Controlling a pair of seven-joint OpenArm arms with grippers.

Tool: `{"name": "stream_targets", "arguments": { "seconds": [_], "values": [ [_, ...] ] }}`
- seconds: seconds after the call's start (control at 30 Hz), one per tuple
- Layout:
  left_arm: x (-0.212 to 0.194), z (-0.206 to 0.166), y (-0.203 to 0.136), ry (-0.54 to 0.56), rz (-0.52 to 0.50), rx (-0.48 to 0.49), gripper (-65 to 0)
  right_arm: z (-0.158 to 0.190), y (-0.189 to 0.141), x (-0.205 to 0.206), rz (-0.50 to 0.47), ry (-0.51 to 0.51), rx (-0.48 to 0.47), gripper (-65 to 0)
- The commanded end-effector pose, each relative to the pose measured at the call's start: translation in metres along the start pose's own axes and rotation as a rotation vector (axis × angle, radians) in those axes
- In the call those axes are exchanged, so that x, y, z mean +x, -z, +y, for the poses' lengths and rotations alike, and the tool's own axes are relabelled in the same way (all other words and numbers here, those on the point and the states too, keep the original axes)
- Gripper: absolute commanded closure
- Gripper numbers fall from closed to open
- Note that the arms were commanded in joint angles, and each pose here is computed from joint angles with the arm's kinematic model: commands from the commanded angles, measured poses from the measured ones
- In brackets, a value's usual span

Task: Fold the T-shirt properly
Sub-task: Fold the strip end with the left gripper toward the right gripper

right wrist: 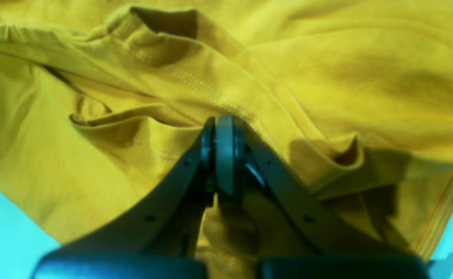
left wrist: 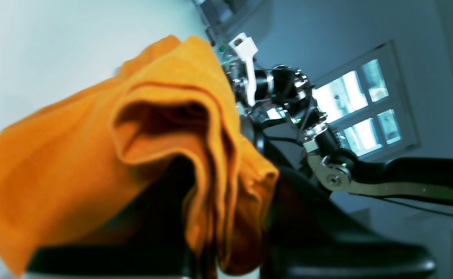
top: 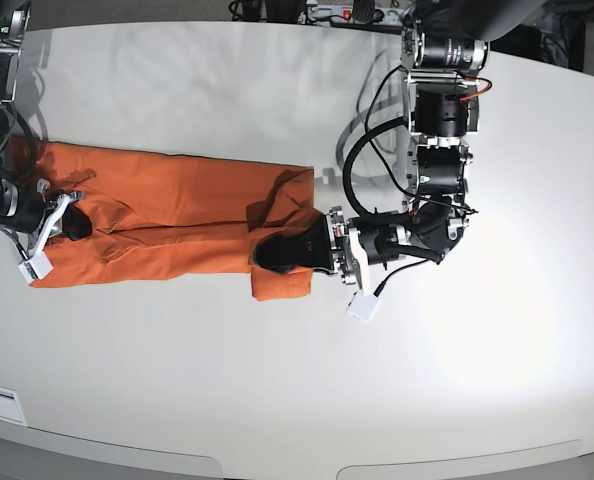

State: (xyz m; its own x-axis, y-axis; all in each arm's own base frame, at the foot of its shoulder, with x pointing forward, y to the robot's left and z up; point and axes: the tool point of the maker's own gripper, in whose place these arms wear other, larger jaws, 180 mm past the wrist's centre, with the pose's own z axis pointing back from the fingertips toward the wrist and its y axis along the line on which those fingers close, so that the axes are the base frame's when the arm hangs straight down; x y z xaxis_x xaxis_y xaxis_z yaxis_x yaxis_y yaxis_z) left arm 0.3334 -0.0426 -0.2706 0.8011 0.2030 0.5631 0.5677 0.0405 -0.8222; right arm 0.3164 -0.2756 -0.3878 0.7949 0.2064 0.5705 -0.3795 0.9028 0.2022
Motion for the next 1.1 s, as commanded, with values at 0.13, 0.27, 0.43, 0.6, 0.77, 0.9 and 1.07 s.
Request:
{"name": "stream_targets", "arguments": {
  "seconds": [0.13,0.27,0.43,0.6,0.77,0.9,1.07],
  "values": [
    [0.017,-0.004,0.023,0.063,-0.04,0.017,0.0,-0.009,-0.008,0.005,0.005,-0.02,-0.03,0.0],
    [0.017,0.0,0.027,0.069,-0.045,0.04,-6.2,-0.008,-0.008,0.004,0.014,-0.018,-0.028,0.0],
    [0.023,-0.009,0.031,0.047,-0.088,-0.011,-34.7,-0.008,-0.008,0.004,0.013,-0.018,-0.028,0.0],
    [0.027,-0.013,0.031,0.031,-0.107,-0.033,-35.2,-0.008,-0.008,0.004,0.013,-0.018,-0.028,0.0],
    [0.015,-0.016,0.038,0.034,-0.052,-0.043,-35.2,-0.008,-0.008,0.004,0.013,-0.018,-0.028,0.0],
    [-0.002,-0.012,0.044,0.038,-0.003,-0.028,-35.1,-0.008,-0.008,0.004,0.013,-0.018,-0.027,0.0],
    [-0.018,0.009,0.052,0.057,0.076,0.093,-35.2,-0.008,-0.008,0.004,0.013,-0.018,-0.027,0.0]
  ]
}}
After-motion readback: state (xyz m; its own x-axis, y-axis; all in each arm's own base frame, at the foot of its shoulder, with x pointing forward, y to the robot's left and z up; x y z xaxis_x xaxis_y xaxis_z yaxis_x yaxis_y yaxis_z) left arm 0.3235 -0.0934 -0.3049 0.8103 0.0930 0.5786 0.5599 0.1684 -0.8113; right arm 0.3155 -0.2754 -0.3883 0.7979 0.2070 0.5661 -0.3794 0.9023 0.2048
